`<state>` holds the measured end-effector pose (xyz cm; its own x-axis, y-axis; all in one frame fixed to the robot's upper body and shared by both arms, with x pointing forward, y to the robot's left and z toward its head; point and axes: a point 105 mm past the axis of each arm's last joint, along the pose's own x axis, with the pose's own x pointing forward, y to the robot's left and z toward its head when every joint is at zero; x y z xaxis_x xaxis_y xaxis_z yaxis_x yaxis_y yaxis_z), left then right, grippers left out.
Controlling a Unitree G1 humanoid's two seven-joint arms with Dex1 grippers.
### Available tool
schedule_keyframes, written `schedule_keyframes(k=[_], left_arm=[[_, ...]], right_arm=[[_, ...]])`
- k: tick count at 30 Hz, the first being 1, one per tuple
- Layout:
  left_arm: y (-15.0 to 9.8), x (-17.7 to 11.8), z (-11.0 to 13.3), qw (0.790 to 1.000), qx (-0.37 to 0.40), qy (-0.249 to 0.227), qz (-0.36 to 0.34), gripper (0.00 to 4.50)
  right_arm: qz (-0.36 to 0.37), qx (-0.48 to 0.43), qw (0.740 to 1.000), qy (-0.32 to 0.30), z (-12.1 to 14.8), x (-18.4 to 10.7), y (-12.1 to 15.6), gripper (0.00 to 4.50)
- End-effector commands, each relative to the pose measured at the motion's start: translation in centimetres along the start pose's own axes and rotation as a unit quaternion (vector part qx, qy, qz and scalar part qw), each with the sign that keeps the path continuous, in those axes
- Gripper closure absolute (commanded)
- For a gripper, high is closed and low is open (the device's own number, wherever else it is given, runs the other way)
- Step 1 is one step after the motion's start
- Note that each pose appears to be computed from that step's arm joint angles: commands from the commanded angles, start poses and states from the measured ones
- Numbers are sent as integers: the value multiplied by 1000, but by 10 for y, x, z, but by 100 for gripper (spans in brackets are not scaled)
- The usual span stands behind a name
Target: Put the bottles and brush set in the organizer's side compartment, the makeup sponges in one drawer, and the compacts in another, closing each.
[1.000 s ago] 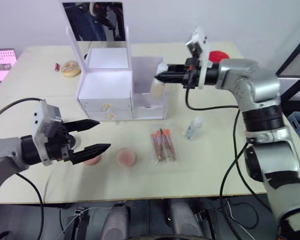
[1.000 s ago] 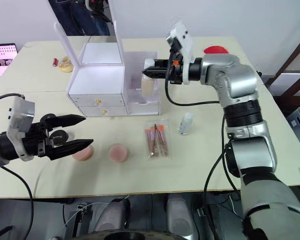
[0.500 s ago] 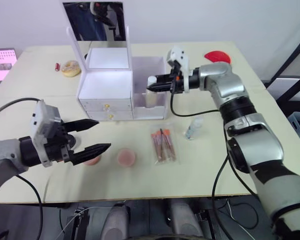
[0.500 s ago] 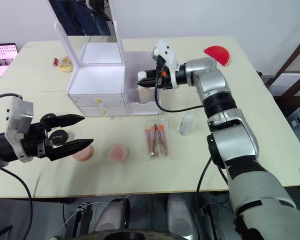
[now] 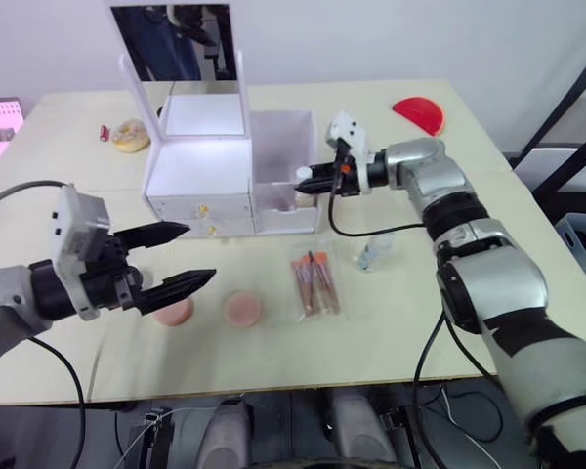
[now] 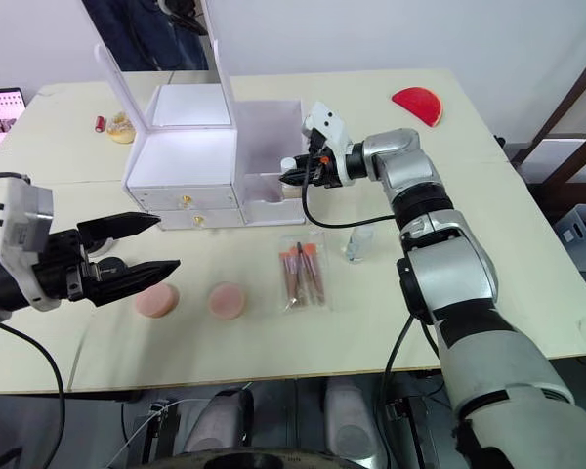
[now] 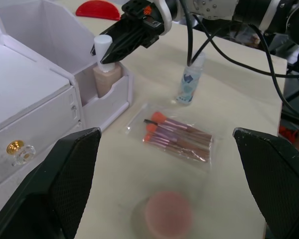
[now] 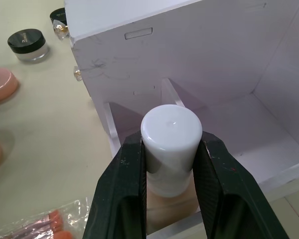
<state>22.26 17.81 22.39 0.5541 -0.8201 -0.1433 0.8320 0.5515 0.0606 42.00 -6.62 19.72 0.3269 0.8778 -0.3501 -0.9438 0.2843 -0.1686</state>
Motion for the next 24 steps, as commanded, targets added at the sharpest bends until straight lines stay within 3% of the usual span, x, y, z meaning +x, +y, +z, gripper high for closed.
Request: schedule_keyframes(k=[1, 2, 8, 14, 19, 24], left_arm=[[-1, -1, 10, 1000, 24, -9, 2, 0], [-1, -1, 10, 1000, 25, -8, 3, 0], [-1, -2, 11, 1000, 27, -7, 3, 0], [-1, -1, 11, 1000, 26, -6, 2, 0], [10, -11, 9, 999, 27, 3, 26, 0], [38, -46, 0, 995, 24, 30, 93, 0]], right_arm=[[-10, -24, 1000, -16, 19, -4, -5, 373], [-10, -24, 1000, -17, 20, -4, -5, 271], [-5, -28, 999, -39, 33, -7, -5, 7], [9, -36, 997, -65, 54, -17, -3, 2], [-7, -50, 993, -104, 83, -58, -6, 2], [-72, -41, 991, -101, 73, -118, -5, 2]])
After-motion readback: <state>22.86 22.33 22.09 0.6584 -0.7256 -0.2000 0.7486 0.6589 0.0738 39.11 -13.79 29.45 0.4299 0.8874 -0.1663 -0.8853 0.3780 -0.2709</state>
